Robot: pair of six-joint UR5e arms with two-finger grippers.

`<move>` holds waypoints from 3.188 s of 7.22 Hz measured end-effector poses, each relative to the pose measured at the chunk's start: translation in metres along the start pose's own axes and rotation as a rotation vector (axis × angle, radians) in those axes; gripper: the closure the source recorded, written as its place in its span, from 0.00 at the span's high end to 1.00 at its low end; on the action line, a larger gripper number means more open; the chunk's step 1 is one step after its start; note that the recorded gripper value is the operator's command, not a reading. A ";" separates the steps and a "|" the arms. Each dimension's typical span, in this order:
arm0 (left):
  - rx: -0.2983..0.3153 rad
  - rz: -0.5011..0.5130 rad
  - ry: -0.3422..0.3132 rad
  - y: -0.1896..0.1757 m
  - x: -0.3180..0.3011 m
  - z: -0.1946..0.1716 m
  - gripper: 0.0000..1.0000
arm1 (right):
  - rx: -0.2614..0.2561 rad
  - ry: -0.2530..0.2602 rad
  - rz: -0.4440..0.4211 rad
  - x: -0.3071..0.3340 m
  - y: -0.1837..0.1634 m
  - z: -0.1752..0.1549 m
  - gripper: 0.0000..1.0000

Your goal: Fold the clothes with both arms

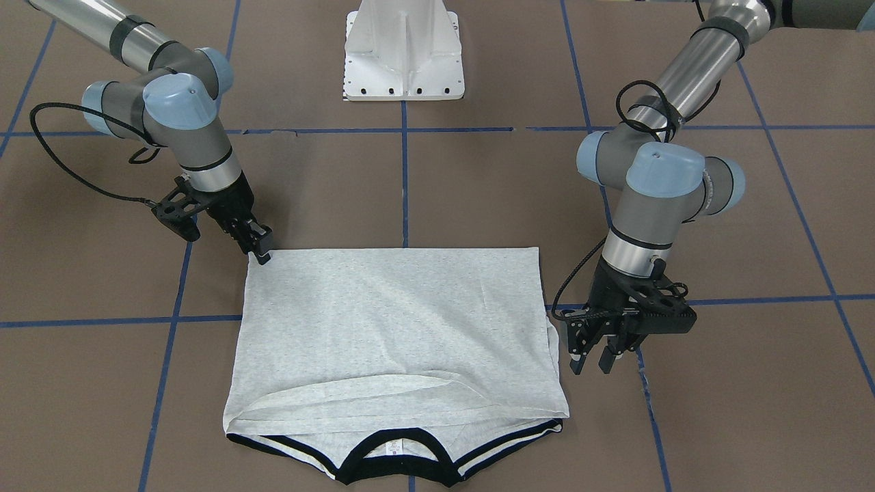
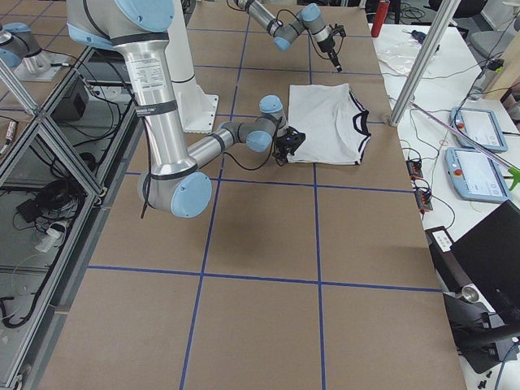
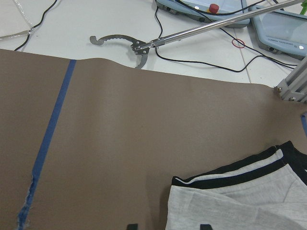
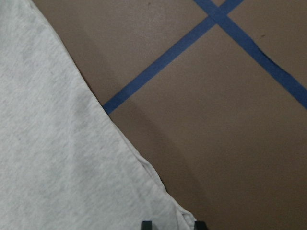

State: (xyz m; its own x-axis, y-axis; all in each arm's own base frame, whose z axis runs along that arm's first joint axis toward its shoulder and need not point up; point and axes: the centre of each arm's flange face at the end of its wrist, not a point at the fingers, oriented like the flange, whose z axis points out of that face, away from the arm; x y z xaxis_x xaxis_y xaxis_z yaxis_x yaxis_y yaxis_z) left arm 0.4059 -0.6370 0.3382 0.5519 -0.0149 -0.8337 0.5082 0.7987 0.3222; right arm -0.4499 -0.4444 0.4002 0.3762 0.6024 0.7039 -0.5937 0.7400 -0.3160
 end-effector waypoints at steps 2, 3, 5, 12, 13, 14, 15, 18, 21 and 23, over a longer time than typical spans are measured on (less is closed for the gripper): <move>0.000 0.000 0.008 0.003 -0.005 -0.008 0.53 | -0.002 -0.003 0.005 -0.001 0.001 -0.002 0.00; 0.001 0.000 0.015 0.004 -0.004 -0.011 0.53 | -0.008 -0.015 0.003 -0.003 0.002 -0.008 0.00; -0.030 -0.020 0.058 0.008 0.004 -0.025 0.53 | -0.072 -0.044 -0.003 0.015 0.010 -0.054 0.00; -0.241 -0.214 0.241 0.055 0.053 -0.134 0.77 | -0.444 0.401 -0.143 0.119 0.229 -0.205 1.00; -0.275 -0.242 0.248 0.075 0.057 -0.140 1.00 | -0.443 0.430 -0.163 0.130 0.244 -0.206 1.00; -0.323 -0.285 0.245 0.104 0.059 -0.146 1.00 | -0.414 0.421 -0.150 0.127 0.238 -0.205 1.00; -0.378 -0.342 0.230 0.136 0.060 -0.157 1.00 | -0.374 0.381 -0.104 0.109 0.216 -0.205 1.00; -0.457 -0.404 0.155 0.213 0.067 -0.165 0.93 | -0.210 0.196 0.060 0.024 0.116 -0.209 1.00; -0.495 -0.372 0.088 0.276 0.071 -0.145 0.93 | -0.112 0.143 0.040 -0.005 0.055 -0.205 1.00; -0.504 -0.383 0.044 0.290 0.066 -0.131 0.93 | -0.065 0.166 -0.015 -0.012 0.038 -0.180 1.00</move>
State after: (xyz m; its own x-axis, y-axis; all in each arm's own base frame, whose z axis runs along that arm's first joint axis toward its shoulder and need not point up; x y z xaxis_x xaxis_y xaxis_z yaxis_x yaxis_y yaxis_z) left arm 0.5031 -0.3281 0.3181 0.3596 -0.3400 -0.8690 0.2846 0.9268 -0.2448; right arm -0.3488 -0.3697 0.2656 0.5002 0.6284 0.5957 -0.5419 0.7638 -0.3507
